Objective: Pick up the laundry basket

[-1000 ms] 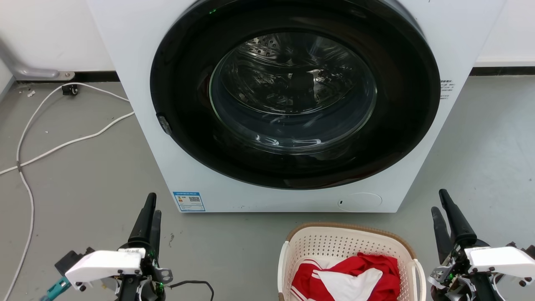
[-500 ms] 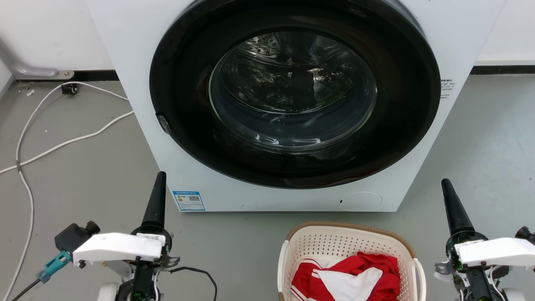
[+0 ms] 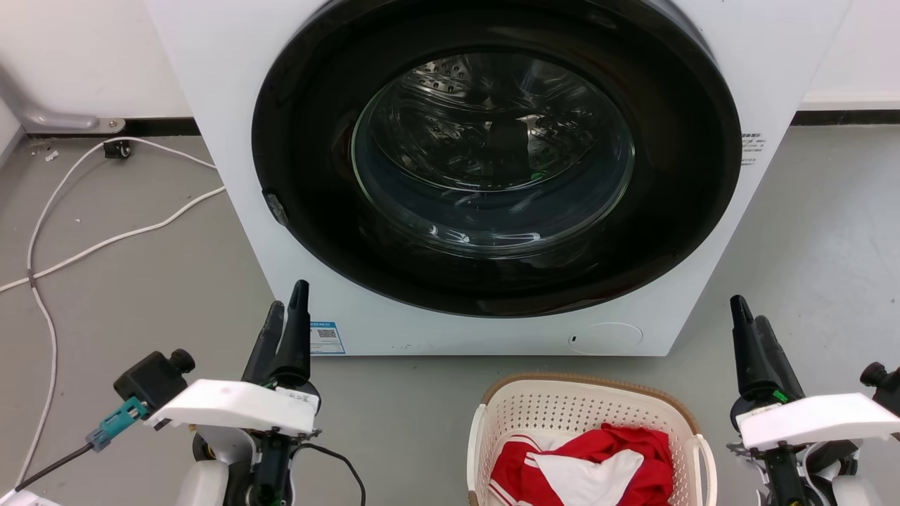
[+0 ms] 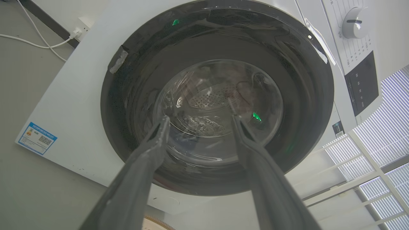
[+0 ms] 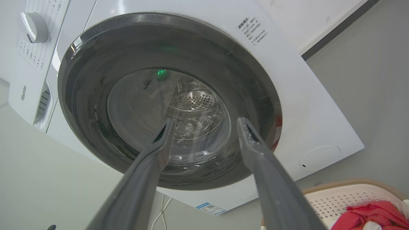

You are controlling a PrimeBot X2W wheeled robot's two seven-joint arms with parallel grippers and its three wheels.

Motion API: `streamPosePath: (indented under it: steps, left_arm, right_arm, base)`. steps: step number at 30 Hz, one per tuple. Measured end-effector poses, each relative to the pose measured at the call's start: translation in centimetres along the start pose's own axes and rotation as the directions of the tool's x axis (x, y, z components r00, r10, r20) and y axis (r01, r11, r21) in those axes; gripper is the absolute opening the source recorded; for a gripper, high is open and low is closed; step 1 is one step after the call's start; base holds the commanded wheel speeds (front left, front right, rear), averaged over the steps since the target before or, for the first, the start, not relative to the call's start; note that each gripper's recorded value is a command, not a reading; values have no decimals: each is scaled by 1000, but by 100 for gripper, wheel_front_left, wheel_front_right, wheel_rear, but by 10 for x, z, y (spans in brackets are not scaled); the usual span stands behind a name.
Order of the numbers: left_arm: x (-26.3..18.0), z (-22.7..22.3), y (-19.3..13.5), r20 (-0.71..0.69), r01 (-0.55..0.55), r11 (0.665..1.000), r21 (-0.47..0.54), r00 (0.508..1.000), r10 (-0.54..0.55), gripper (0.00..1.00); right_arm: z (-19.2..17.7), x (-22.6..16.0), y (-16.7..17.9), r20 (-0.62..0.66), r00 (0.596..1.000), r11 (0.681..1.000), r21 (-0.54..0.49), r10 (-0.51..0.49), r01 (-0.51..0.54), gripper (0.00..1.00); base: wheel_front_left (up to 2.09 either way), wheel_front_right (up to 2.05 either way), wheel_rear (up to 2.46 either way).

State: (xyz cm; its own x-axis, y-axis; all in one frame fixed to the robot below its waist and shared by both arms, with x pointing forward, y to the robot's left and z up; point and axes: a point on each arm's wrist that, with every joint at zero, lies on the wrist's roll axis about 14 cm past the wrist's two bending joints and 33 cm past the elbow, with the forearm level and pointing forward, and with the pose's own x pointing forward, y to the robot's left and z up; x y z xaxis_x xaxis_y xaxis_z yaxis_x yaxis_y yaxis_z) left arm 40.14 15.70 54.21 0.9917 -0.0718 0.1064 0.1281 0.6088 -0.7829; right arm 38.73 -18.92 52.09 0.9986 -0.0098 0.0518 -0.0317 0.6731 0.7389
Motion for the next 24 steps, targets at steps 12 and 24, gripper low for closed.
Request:
streamPosePath:
  steps: [12, 24]
  left_arm:
    - [2, -9, -8, -18, 26, 983, 180, 1000, -23, 100]
    - [2, -15, -13, -26, 47, 941, 336, 999, -40, 100]
  right_arm:
    - [-2, 0, 5, -2, 1000, 975, -220, 27, -27, 100]
    - [-5, 0, 7, -10, 999, 916, -398, 44, -44, 100]
  base:
    - [0, 0, 0]
    - [0, 0, 0]
